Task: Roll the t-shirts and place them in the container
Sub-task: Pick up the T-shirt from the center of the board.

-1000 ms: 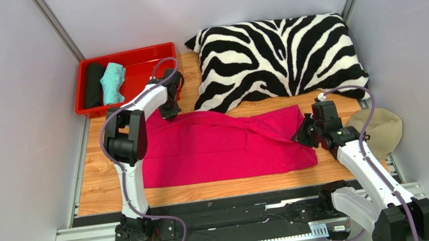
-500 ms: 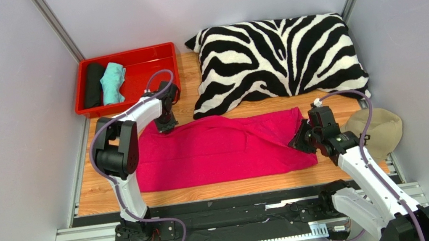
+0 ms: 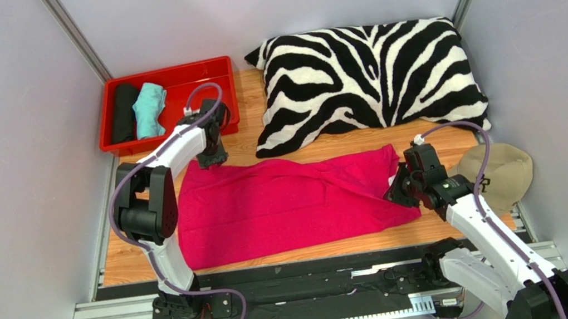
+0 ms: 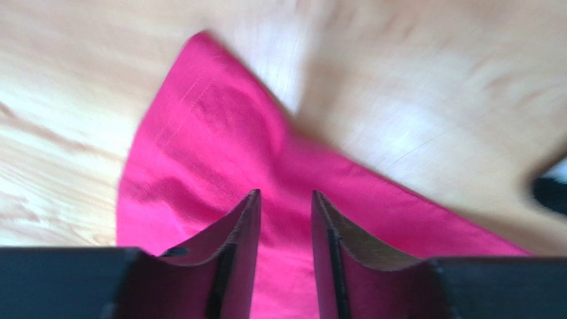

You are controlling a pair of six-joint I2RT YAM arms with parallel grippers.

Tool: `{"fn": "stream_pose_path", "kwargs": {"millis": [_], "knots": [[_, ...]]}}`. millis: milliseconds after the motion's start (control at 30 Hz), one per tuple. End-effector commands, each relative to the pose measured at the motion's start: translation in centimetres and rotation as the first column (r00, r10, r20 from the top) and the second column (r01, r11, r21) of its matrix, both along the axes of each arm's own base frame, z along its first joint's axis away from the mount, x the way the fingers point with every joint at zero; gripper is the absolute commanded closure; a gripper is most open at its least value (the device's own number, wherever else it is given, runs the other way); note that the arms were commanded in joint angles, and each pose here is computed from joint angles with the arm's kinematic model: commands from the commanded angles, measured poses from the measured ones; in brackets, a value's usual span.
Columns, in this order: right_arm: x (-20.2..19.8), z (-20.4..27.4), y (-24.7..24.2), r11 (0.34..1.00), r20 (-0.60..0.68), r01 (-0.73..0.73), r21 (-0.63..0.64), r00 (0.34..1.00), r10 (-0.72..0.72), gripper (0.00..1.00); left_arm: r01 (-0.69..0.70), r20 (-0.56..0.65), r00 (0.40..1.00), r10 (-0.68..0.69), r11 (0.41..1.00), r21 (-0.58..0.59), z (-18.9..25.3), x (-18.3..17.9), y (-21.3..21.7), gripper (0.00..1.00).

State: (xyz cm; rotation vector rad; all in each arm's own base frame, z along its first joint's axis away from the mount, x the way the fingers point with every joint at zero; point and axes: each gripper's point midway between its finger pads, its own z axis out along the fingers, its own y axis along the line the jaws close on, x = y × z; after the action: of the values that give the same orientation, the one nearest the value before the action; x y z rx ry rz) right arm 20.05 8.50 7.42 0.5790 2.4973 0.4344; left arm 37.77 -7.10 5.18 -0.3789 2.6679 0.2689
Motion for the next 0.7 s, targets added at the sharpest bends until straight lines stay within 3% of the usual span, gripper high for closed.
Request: {"fn": "stream_pose_path", "kwargs": {"millis": [0, 233, 433, 667], "knots": [[1.9, 2.5, 0.0, 1.0, 0.088, 0.003, -0.013, 0.996, -0.002, 1.0, 0.001, 0.039, 0.999, -0.002, 0.999, 0.043, 2.2, 2.3, 1.6, 0.55], [3.1, 3.4, 0.4, 1.0, 0.112, -0.015, -0.01, 0.994, 0.016, 1.0, -0.042, -0.032, 0.999, 0.042, 0.999, 0.006, 0.6, 2.8, 3.5, 0.53], [3.5, 3.6, 0.9, 0.999, 0.132, -0.033, 0.01, 0.991, 0.032, 1.0, -0.068, -0.028, 0.997, 0.067, 0.996, -0.053, -0.1, 3.7, 4.6, 0.46], [3.8, 3.6, 1.1, 0.999, 0.139, -0.044, 0.012, 0.989, 0.042, 1.0, -0.087, -0.047, 0.995, 0.084, 0.993, -0.082, -1.1, 4.6, 5.1, 0.45]]}}
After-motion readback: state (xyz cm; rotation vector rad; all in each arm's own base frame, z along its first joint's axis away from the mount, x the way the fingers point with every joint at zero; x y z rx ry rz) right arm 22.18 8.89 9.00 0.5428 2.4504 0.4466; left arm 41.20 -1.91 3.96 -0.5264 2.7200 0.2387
